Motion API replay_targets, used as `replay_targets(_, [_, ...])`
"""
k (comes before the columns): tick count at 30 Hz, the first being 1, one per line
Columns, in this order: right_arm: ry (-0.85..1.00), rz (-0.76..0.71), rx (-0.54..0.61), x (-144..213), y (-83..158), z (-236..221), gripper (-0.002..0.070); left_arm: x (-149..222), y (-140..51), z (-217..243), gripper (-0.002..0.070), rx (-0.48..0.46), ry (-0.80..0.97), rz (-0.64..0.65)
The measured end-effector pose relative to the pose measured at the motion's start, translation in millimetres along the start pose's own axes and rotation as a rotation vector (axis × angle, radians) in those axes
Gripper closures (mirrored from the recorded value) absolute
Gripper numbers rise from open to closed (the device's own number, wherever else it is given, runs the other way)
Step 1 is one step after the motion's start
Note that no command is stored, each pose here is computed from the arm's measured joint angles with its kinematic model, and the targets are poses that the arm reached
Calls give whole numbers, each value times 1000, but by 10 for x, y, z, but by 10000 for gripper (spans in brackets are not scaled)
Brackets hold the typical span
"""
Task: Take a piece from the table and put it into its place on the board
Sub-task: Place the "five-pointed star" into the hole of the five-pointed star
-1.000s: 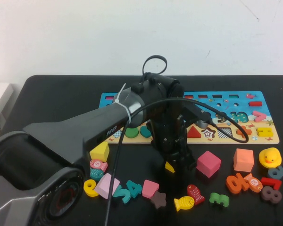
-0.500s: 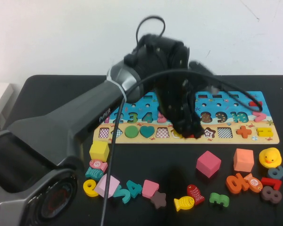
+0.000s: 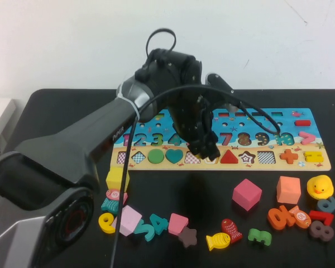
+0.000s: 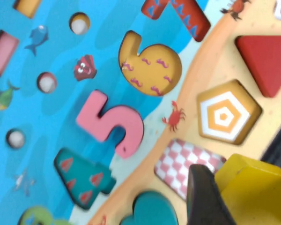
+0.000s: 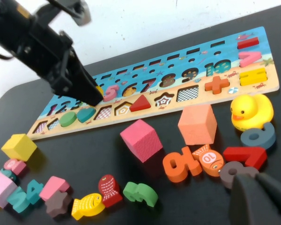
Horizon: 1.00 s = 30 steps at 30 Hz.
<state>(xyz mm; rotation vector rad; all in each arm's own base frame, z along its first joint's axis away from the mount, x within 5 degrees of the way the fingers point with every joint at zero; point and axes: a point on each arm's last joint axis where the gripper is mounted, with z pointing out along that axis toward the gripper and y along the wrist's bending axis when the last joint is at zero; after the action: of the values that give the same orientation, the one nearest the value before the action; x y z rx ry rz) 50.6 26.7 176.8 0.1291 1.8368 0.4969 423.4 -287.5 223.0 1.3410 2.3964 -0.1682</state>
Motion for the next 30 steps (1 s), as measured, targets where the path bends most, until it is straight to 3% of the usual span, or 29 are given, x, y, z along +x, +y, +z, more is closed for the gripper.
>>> replay_targets(14, [-2,-11,1,-2,-1,0,658,20,5,418,363,28,-30,-4])
replay_targets(30, [-3,-21,1,-2,-1,0,658,-38,31,422,363,0,-95,-10])
